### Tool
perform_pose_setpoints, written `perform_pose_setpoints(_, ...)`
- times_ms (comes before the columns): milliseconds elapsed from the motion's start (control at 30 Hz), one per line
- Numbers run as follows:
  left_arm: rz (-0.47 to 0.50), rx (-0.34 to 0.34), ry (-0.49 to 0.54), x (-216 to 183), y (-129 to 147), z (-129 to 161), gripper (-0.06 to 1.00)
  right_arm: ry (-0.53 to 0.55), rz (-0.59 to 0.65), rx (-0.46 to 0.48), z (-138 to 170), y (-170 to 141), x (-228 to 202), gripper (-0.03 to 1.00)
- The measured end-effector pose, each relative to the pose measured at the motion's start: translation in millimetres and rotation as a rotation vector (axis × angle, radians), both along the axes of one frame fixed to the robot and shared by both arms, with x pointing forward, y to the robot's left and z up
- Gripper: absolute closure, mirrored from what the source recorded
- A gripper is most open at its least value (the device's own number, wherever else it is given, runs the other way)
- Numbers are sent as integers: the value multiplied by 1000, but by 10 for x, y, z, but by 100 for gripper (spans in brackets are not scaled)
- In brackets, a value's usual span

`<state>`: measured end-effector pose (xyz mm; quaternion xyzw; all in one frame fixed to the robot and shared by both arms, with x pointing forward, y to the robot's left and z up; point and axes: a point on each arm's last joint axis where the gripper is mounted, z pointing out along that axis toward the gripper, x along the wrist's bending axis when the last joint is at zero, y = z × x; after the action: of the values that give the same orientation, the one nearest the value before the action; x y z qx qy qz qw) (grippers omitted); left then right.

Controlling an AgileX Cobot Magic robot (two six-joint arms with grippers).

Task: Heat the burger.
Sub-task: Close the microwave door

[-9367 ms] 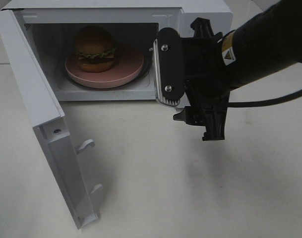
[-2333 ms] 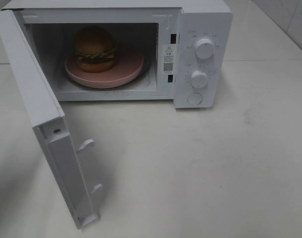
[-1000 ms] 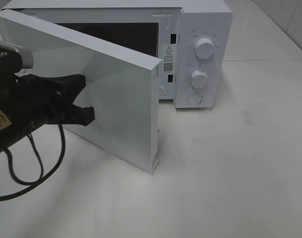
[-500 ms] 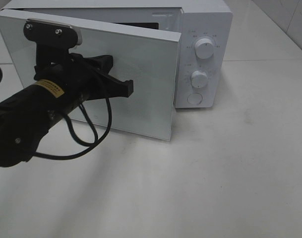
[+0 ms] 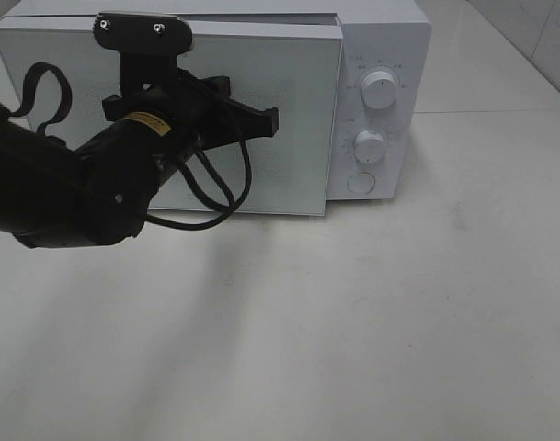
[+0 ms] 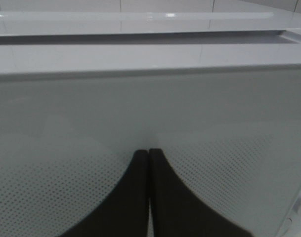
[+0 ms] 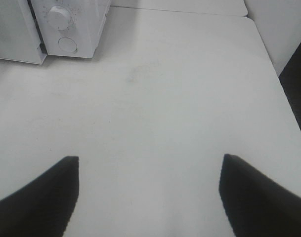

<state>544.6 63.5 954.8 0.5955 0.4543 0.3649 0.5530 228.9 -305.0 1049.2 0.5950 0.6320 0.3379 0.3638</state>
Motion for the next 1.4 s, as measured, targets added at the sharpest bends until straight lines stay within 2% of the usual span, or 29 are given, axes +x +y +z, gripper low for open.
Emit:
perform_pose_setpoints(100,14,12,14,72,-62,18,94,0,0,0,0,0,0,21)
perform_pose_setpoints(300,-20,63,26,143,-230,20,94,0,0,0,0,0,0,21)
perform_pose_setpoints(600,-36,69,63,292,-302,42,94,0,0,0,0,0,0,21)
perform_pose_setpoints(800,-50,78,65,278,-333,37,94,0,0,0,0,0,0,21)
perform_pose_setpoints(1000,-50,94,82,88,-279,15,94,0,0,0,0,0,0,21)
perform_pose_setpoints(1067,-110,121,116,-118,-308,5,94,0,0,0,0,0,0,21)
perform_pose_setpoints(1167,-136,133,135,-160,-319,5,94,0,0,0,0,0,0,21)
perform_pose_setpoints(1233,-245,178,247,-283,-352,20,94,0,0,0,0,0,0,21)
perform_pose_setpoints(1267,-245,178,247,-283,-352,20,94,0,0,0,0,0,0,21)
perform_pose_setpoints(1333,-325,224,315,-365,-368,33,94,0,0,0,0,0,0,21)
perform_pose_setpoints(1400,-350,241,347,-395,-371,20,94,0,0,0,0,0,0,21)
